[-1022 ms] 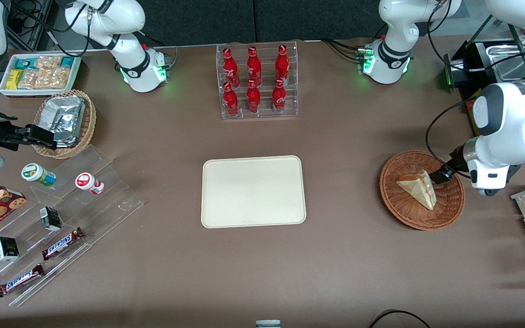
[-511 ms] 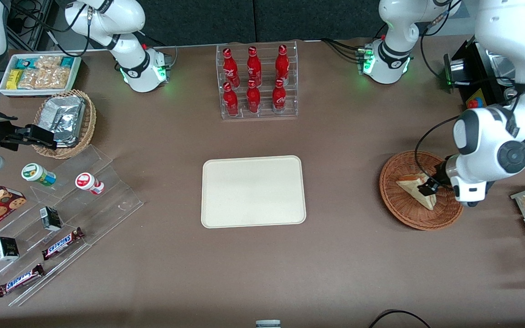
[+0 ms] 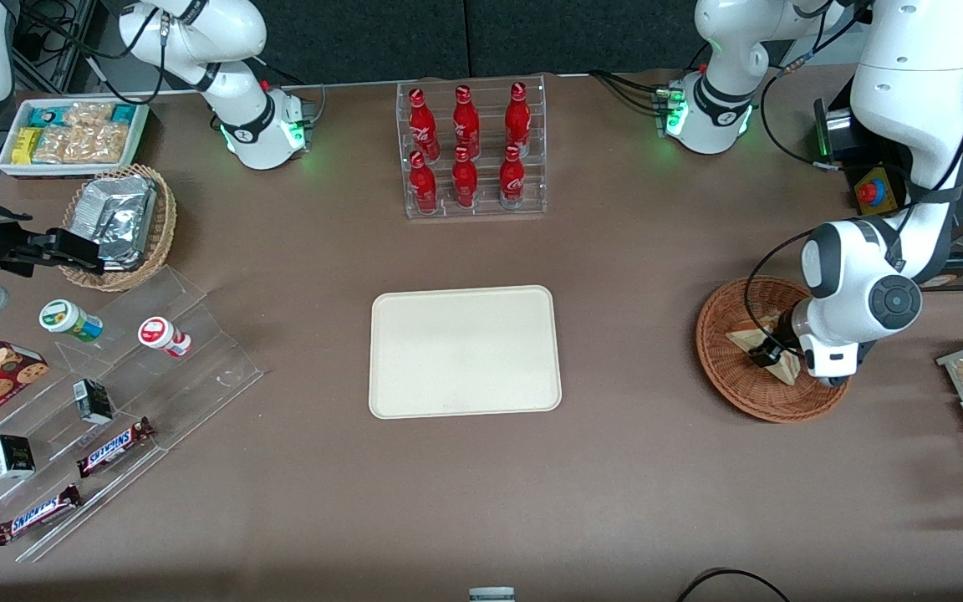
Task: Place sandwich from basket to tray
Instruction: 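Close the left gripper on the triangular sandwich and lift it, then carry the sandwich with the left gripper over the cream tray and lower it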
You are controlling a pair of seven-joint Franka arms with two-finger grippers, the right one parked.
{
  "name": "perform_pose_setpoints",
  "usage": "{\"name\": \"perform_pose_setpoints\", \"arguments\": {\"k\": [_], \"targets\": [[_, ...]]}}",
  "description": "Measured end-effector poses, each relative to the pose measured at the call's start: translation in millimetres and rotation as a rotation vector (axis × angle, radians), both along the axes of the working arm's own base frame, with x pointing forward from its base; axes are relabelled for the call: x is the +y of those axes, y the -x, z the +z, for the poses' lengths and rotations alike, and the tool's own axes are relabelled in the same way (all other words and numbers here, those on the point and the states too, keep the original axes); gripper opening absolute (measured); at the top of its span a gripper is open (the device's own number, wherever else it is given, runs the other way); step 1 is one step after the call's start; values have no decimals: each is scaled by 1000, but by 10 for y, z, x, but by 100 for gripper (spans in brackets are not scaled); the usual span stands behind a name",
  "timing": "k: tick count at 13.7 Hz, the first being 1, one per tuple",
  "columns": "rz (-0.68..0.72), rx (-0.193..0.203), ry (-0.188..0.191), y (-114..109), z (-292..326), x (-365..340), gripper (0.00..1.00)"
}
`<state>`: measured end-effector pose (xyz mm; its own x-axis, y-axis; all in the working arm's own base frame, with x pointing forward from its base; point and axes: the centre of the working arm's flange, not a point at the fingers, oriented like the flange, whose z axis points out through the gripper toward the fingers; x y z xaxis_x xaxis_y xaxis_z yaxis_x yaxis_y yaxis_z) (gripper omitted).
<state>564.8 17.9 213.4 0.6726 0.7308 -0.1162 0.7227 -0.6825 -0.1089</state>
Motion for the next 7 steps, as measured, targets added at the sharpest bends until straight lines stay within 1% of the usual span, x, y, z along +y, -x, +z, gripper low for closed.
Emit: {"name": "perform_pose_setpoints", "arguments": {"k": [1,3,5,6,7], "targets": [[0,0,0,-26,86,2,62],[-1,41,2,-138,464,4,43],[-9,66,4,-326,1079,-29,29],[-19,64,9,-419,1411,-100,27],[-38,52,23,-500,1726,-247,27]]}}
